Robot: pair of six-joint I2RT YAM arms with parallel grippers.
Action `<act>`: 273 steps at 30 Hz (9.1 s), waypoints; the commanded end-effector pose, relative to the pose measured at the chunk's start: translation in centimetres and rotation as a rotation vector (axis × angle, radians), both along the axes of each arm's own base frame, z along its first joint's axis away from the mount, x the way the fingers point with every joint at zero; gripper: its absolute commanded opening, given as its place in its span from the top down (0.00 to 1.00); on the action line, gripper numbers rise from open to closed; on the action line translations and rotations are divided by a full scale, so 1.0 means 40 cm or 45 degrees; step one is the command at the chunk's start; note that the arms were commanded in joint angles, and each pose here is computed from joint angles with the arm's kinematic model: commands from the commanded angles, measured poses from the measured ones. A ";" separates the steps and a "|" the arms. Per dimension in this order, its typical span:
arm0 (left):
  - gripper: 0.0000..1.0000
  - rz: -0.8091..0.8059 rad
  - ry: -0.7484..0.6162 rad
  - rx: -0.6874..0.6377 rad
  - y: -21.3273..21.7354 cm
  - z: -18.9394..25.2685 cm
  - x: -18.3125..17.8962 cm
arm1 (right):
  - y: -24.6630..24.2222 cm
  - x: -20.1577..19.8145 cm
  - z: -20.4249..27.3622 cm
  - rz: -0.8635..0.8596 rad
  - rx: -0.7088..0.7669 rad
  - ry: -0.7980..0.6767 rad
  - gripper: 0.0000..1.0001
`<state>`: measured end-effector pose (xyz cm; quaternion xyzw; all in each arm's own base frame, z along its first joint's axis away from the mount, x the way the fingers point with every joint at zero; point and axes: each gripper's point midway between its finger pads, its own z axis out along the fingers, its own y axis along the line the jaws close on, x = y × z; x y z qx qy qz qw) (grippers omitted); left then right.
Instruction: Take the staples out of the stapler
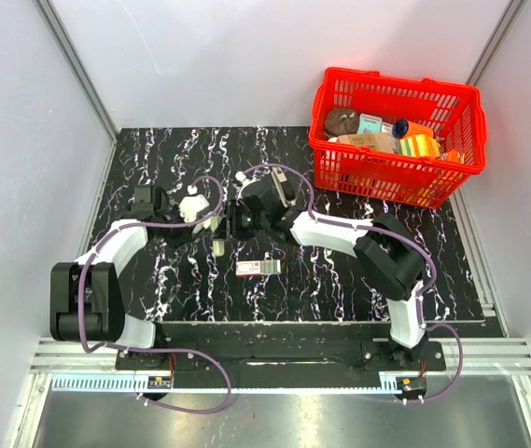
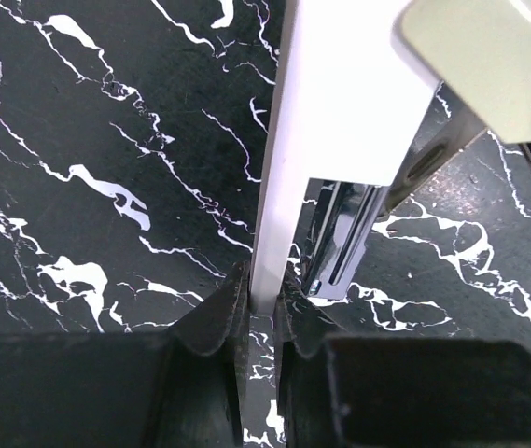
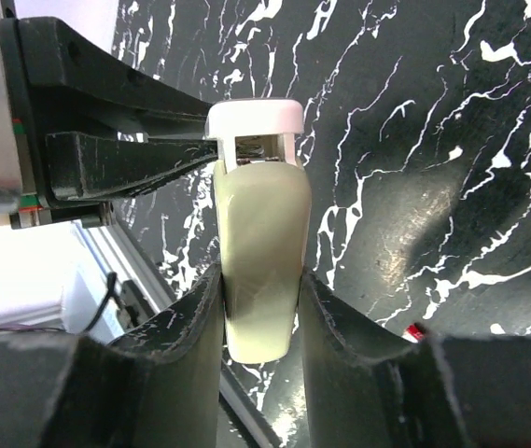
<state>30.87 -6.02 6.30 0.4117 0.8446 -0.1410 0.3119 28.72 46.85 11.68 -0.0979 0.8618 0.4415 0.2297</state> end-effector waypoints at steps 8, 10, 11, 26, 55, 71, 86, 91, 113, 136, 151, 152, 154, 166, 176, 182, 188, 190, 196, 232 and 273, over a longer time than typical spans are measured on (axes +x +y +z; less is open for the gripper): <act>1.00 -0.021 -0.604 0.292 0.042 0.116 0.127 | -0.067 -0.077 -0.073 0.221 -0.335 -0.196 1.00; 1.00 -0.024 -0.656 0.317 0.044 0.121 0.130 | -0.066 -0.082 -0.079 0.232 -0.357 -0.218 1.00; 1.00 -0.023 -0.684 0.333 0.046 0.124 0.133 | -0.066 -0.084 -0.080 0.239 -0.367 -0.232 1.00; 1.00 0.021 -1.177 0.467 0.052 0.226 0.157 | -0.073 -0.144 -0.127 0.353 -0.531 -0.418 1.00; 0.52 -0.138 -0.048 -0.485 -0.218 0.179 -0.165 | 0.083 0.110 0.109 -0.080 -0.172 -0.284 1.00; 0.31 0.396 -0.308 -0.679 0.037 0.376 -0.006 | 0.002 0.245 0.023 -0.157 -0.536 -0.332 1.00; 0.31 0.590 -0.218 -0.563 0.116 0.261 0.037 | -0.220 0.366 0.029 -0.349 -0.869 -0.526 0.20; 0.31 0.568 -0.207 -0.491 0.087 0.242 0.030 | -0.354 0.456 0.033 -0.454 -1.006 -0.535 0.10; 0.31 0.283 -0.141 -0.267 -0.200 0.117 0.103 | -0.492 0.586 -0.020 -0.429 -1.341 -0.687 0.12; 0.39 0.090 -0.106 0.271 -0.251 -0.065 0.083 | -0.435 0.504 -0.161 -0.333 -1.123 -0.383 0.62; 0.68 0.073 -0.126 0.404 -0.157 -0.074 -0.032 | -0.331 0.351 -0.172 -0.223 -1.010 -0.274 0.73; 0.65 0.079 -0.121 0.414 -0.149 -0.079 -0.043 | -0.324 0.337 -0.185 -0.210 -1.010 -0.262 0.73; 0.61 0.091 -0.101 0.425 -0.134 -0.094 -0.066 | -0.306 0.315 -0.198 -0.194 -1.005 -0.250 0.74; 0.38 0.279 -0.211 0.231 -0.130 0.054 -0.067 | -0.228 0.233 -0.232 -0.156 -0.990 -0.187 0.60; 0.26 0.342 -0.156 -0.045 -0.166 0.155 -0.044 | -0.228 0.224 -0.233 -0.141 -1.008 -0.156 0.61; 0.26 0.318 -0.157 -0.133 -0.187 0.147 -0.012 | -0.204 0.232 -0.140 -0.194 -0.888 -0.203 0.76; 0.25 0.279 -0.005 -0.305 -0.255 0.129 0.014 | -0.169 0.242 -0.030 -0.274 -0.723 -0.236 0.94; 0.23 0.244 0.006 -0.357 -0.278 0.123 0.021 | -0.156 0.246 0.012 -0.316 -0.636 -0.248 1.00; 0.22 0.176 -0.014 -0.433 -0.314 0.123 0.043 | -0.137 0.245 0.111 -0.467 -0.361 -0.253 1.00; 0.98 0.080 0.076 -0.685 -0.322 0.137 0.117 | -0.062 0.145 0.230 -0.392 0.170 -0.087 1.00; 1.00 -0.092 -0.245 -0.298 -0.230 0.137 0.134 | -0.119 0.085 0.146 -0.084 0.011 -0.010 1.00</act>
